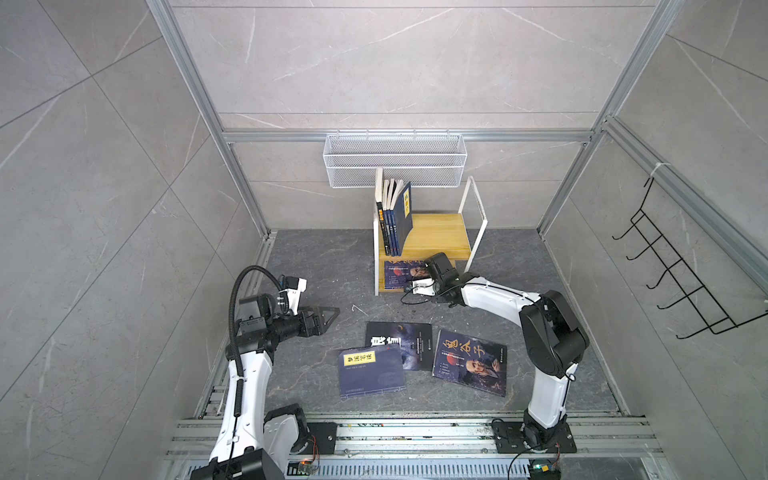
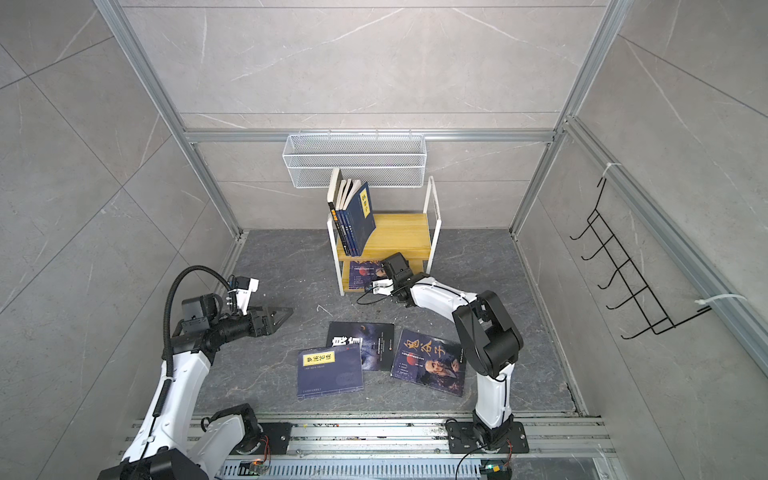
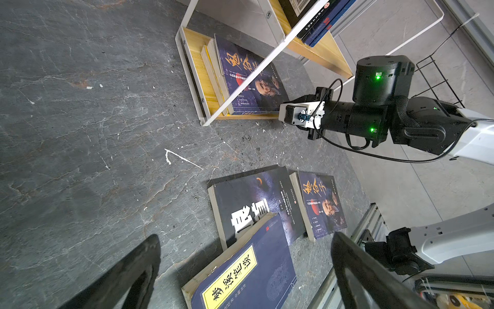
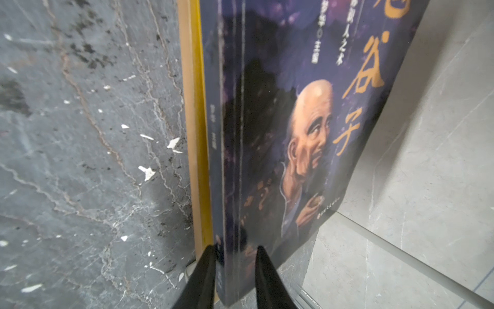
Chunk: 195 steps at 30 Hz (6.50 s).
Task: Stacking books/files
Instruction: Move the book to the bookshelf, then pick up the book from the bottom-center of the table.
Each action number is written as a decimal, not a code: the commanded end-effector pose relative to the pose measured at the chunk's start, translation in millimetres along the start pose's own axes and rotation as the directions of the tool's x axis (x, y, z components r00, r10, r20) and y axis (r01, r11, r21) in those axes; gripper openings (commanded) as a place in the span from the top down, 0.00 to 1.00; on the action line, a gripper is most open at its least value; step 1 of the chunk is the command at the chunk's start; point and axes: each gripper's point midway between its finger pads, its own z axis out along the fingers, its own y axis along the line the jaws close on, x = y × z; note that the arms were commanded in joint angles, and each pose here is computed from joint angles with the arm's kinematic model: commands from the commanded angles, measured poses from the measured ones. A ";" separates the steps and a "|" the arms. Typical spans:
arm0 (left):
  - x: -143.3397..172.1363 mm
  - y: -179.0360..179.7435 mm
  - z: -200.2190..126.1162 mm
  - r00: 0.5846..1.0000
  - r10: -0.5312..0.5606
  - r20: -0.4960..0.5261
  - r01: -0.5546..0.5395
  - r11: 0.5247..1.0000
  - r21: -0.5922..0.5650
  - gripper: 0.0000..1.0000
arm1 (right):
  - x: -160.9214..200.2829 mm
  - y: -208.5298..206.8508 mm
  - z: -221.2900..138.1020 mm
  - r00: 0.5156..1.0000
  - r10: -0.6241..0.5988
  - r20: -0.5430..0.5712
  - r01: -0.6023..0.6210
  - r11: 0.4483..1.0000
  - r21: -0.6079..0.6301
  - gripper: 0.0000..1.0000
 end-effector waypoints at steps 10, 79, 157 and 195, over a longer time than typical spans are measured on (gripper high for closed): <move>-5.0 -5.6 -1.2 1.000 0.019 0.021 -0.019 0.999 0.030 0.00 | -7.9 -11.5 5.5 0.999 0.050 0.014 -0.051 0.999 0.019 0.72; -8.1 -5.8 -5.3 0.999 0.013 0.037 -0.014 1.000 0.024 0.00 | -143.6 -19.6 -4.6 0.956 0.097 0.277 -0.099 0.995 -0.009 0.75; 187.9 -183.6 200.1 0.505 -0.113 -0.855 0.309 0.949 0.057 0.26 | 151.1 226.0 -104.3 -0.541 0.762 -0.356 -0.841 -0.477 0.258 0.53; 238.6 -202.0 209.6 0.302 -0.183 -0.936 0.505 0.863 -0.005 0.30 | 150.9 234.1 -100.1 -0.571 0.728 -0.379 -0.820 -0.523 0.231 0.55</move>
